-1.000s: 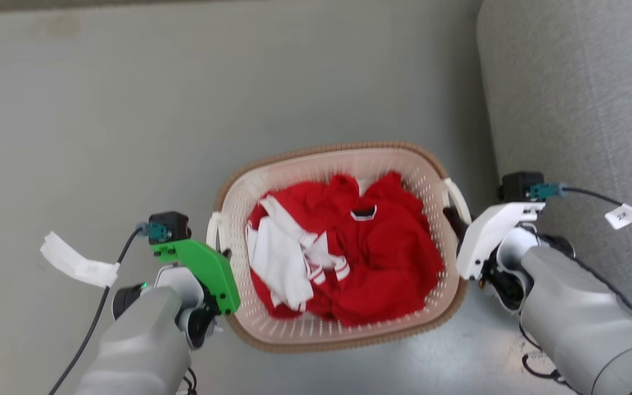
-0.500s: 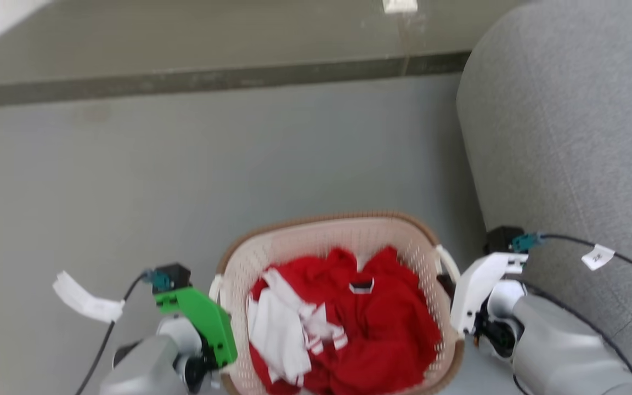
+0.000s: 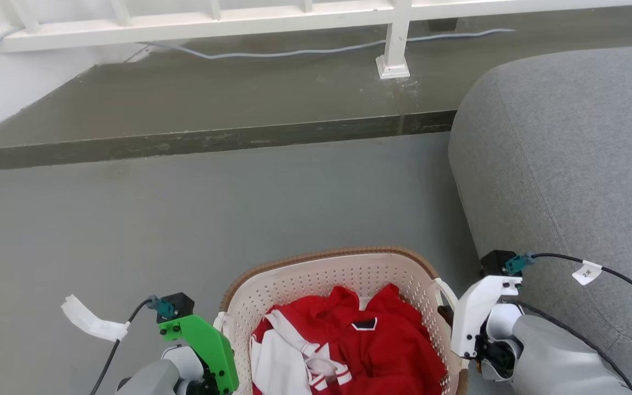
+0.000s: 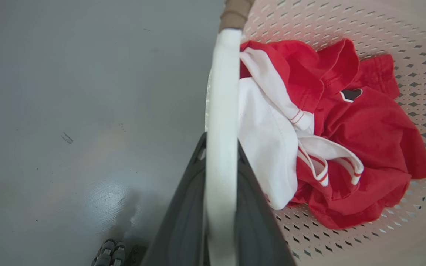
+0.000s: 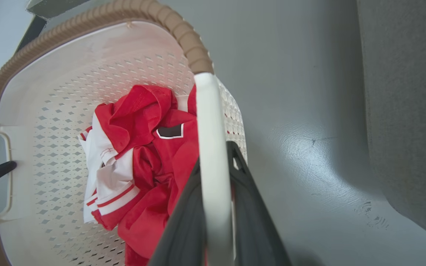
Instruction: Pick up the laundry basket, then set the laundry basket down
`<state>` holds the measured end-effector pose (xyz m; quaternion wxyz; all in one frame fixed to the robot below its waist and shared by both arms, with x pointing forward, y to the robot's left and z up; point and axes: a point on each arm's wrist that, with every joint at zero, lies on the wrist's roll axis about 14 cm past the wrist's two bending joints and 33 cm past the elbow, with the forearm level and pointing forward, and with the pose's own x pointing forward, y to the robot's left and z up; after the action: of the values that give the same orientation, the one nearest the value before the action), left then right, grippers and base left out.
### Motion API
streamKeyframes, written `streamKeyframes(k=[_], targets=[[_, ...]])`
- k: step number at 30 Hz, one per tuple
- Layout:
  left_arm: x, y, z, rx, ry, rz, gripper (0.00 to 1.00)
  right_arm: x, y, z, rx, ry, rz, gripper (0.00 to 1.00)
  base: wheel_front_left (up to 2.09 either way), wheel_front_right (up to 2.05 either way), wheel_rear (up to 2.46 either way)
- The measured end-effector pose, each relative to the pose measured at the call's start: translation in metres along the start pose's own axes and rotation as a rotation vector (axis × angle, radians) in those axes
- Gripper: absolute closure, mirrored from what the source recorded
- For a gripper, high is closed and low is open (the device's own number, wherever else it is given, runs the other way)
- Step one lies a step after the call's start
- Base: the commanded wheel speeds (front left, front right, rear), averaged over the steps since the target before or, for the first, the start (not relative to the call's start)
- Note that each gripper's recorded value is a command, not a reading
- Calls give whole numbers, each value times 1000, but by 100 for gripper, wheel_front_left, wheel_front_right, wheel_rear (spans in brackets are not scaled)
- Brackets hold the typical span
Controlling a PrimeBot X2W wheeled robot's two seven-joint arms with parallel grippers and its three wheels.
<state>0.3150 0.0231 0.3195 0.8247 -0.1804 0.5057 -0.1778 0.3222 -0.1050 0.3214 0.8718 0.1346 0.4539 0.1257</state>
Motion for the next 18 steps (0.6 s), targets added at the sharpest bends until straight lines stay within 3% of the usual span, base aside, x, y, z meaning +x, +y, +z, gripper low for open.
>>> streamKeyframes(k=[18], targets=[[-3,-2,-4,19,18,-1,100,-2,1,-4,-12,15,0,100,0,0,0]])
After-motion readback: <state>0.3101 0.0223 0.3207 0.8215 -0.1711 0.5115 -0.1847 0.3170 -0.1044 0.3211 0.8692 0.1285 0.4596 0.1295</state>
